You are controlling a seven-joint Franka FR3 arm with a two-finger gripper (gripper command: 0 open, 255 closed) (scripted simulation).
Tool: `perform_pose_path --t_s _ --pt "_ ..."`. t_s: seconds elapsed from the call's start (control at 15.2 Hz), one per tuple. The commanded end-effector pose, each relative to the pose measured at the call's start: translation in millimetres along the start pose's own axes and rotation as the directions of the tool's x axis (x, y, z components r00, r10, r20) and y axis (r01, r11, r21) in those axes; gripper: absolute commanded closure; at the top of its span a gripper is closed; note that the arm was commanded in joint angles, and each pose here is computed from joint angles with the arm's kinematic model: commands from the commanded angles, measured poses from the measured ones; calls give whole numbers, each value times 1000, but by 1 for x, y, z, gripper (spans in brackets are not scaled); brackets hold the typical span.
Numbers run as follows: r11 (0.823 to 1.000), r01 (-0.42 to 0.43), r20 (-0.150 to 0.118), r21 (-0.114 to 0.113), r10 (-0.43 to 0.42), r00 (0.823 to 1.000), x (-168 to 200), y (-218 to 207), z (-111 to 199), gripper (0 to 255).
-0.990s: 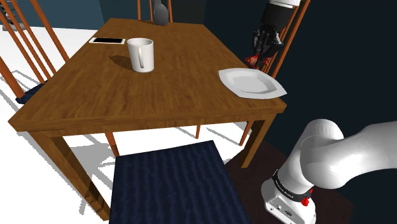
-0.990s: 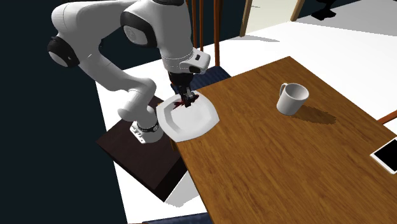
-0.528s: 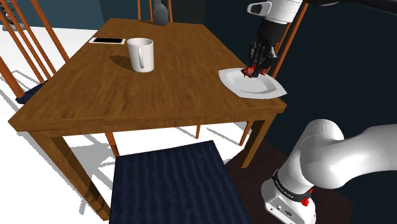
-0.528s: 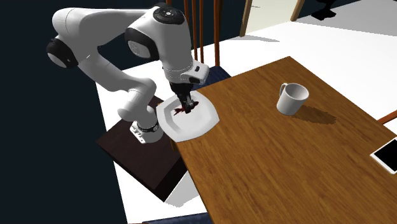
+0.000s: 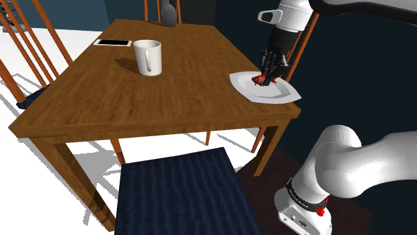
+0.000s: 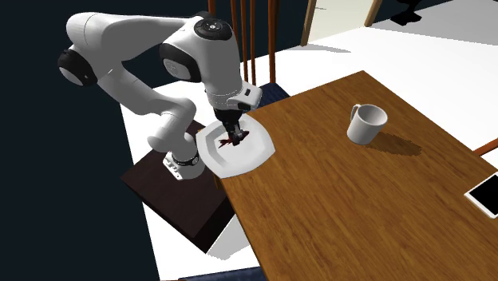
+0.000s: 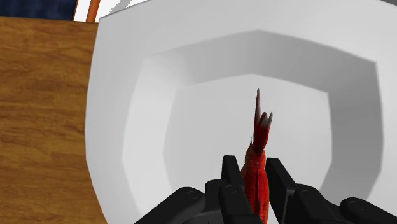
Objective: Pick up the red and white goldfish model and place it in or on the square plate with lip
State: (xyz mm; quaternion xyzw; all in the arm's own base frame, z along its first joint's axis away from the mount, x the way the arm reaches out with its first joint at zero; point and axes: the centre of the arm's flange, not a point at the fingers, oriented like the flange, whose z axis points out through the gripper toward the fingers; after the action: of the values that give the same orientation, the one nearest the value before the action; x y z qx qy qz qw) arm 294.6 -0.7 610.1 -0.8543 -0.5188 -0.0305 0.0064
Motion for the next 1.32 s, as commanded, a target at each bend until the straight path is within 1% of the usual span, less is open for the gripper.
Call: perform_pose_path --t_s 0.0,0.07,0.13,0.46,0.73,1.25 --pt "1000 0 0 0 0 1000 0 0 0 255" --pt "1000 0 0 0 0 1000 0 0 0 255" --pt "1000 0 0 0 0 1000 0 0 0 0" --pt "1000 0 0 0 0 1000 0 0 0 0" --pt "1000 0 0 0 0 1000 0 0 -50 0" --pt "1000 0 0 0 0 1000 0 0 -50 0"
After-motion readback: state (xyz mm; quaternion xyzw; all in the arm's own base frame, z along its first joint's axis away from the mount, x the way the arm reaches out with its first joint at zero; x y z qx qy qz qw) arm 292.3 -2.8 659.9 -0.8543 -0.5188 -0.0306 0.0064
